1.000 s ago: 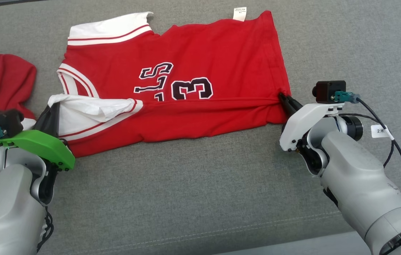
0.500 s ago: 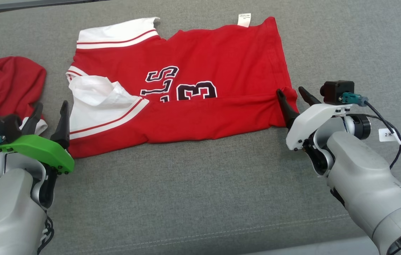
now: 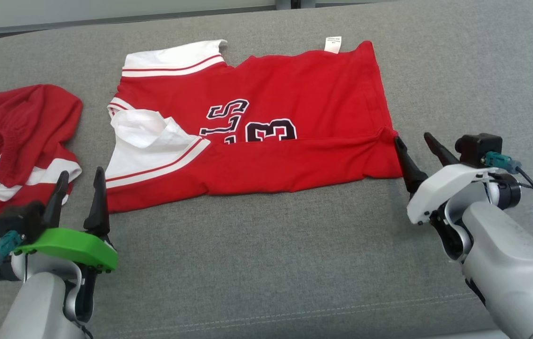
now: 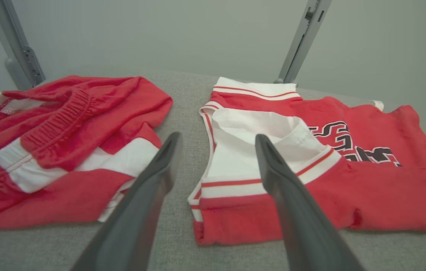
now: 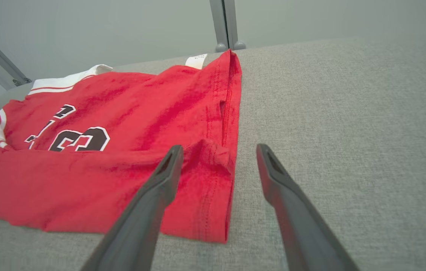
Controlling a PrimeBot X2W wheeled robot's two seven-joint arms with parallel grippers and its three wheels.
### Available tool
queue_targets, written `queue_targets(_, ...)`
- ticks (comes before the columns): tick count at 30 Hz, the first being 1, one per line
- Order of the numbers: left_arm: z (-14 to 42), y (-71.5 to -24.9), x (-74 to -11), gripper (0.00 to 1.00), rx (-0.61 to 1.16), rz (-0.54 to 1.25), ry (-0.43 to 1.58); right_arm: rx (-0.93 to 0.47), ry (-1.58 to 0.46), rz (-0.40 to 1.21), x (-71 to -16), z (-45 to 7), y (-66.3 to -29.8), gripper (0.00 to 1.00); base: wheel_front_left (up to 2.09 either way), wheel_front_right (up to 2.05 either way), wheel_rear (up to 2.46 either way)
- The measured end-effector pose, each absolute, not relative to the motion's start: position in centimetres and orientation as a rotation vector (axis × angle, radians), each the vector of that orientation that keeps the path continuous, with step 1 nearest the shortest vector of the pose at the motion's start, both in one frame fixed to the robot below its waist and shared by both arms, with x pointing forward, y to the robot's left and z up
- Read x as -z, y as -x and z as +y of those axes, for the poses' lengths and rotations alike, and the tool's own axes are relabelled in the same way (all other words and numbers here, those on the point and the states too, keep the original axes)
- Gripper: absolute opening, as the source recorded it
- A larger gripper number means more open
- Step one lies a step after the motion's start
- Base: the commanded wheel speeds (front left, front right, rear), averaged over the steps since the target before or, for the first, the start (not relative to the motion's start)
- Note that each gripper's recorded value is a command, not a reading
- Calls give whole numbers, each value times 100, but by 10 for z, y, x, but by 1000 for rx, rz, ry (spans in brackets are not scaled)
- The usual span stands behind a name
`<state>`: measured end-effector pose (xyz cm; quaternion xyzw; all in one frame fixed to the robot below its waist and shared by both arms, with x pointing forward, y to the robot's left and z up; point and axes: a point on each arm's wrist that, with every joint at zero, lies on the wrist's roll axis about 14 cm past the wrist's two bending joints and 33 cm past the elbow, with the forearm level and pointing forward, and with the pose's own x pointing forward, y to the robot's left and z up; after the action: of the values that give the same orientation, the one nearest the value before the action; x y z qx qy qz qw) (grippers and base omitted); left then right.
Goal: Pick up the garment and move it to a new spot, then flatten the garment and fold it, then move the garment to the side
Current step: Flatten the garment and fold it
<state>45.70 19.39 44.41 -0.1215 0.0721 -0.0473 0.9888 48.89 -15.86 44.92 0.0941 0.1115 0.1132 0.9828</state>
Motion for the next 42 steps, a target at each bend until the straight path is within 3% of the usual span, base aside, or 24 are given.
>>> queue_targets(10,188,-436,-430,100,89,166,215,-198,-188,278,-421,-165,-460,100,0,0,0)
queue_targets(36,173,-437,-371,100,135,365,139,-183,-195,351,-394,-156,-457,100,0,0,0)
queue_targets(37,173,-436,-370,97,137,371,138,-184,-195,353,-393,-155,-457,100,0,0,0)
queue_targets(38,172,-434,-368,84,139,376,137,-185,-197,353,-393,-154,-457,100,0,0,0)
queue_targets(39,171,-434,-367,82,141,379,137,-187,-199,353,-393,-152,-458,100,0,0,0)
queue_targets(42,171,-432,-365,96,141,387,137,-199,-187,348,-395,-149,-461,100,0,0,0)
